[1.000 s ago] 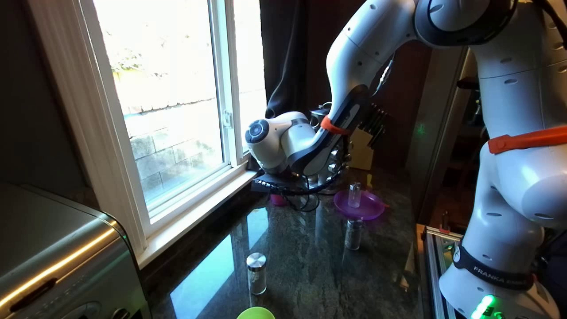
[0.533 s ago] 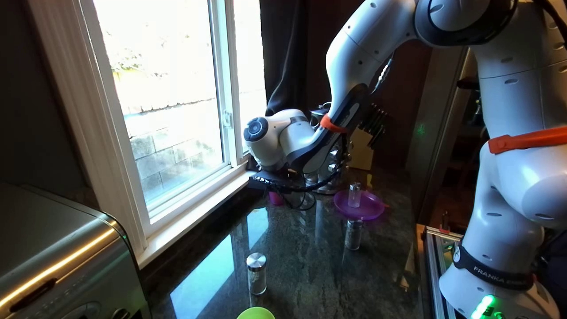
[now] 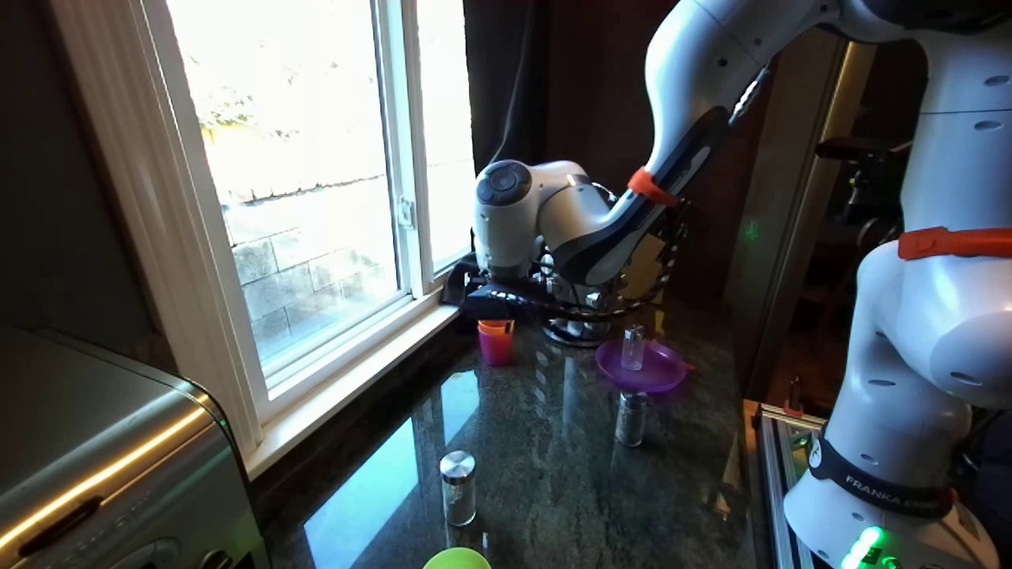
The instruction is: Put the purple cup upright
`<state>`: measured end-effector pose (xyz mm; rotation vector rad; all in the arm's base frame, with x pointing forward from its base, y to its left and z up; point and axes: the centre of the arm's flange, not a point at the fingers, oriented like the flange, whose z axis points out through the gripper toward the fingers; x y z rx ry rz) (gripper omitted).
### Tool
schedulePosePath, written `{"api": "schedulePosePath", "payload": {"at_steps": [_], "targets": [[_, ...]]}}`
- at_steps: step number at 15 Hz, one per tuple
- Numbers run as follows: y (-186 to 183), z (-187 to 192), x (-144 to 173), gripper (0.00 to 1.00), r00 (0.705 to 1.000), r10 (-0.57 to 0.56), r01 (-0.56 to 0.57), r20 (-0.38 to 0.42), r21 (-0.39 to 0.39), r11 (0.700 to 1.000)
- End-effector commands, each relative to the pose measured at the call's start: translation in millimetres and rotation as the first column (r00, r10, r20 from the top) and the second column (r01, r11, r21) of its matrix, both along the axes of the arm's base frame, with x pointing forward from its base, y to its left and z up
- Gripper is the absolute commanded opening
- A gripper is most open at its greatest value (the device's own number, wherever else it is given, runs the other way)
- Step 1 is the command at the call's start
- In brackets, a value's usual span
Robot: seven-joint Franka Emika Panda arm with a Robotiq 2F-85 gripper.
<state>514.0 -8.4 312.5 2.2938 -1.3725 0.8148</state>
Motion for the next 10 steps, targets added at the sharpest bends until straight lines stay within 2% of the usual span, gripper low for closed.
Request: {"api": "schedulePosePath", "payload": {"at_steps": [1, 4, 6, 7, 10], "targets": [[-8.6, 54.0, -72.5, 1.0, 0.979, 0.191, -0.191, -0.065, 0.011, 0.982], [-13.9, 79.7, -107.8, 1.0, 0.932, 0.351, -0.35, -0.086, 0.028, 0.936], [-13.5, 88.6, -113.1, 1.0, 0.889, 0.448, -0.445, -0.09, 0.059, 0.894], [-5.6, 60.5, -86.5, 1.0, 0.926, 0.371, -0.371, -0.074, 0.014, 0.929], [-7.8, 66.5, -90.0, 1.0, 0.922, 0.381, -0.381, -0.065, 0.013, 0.925]]}}
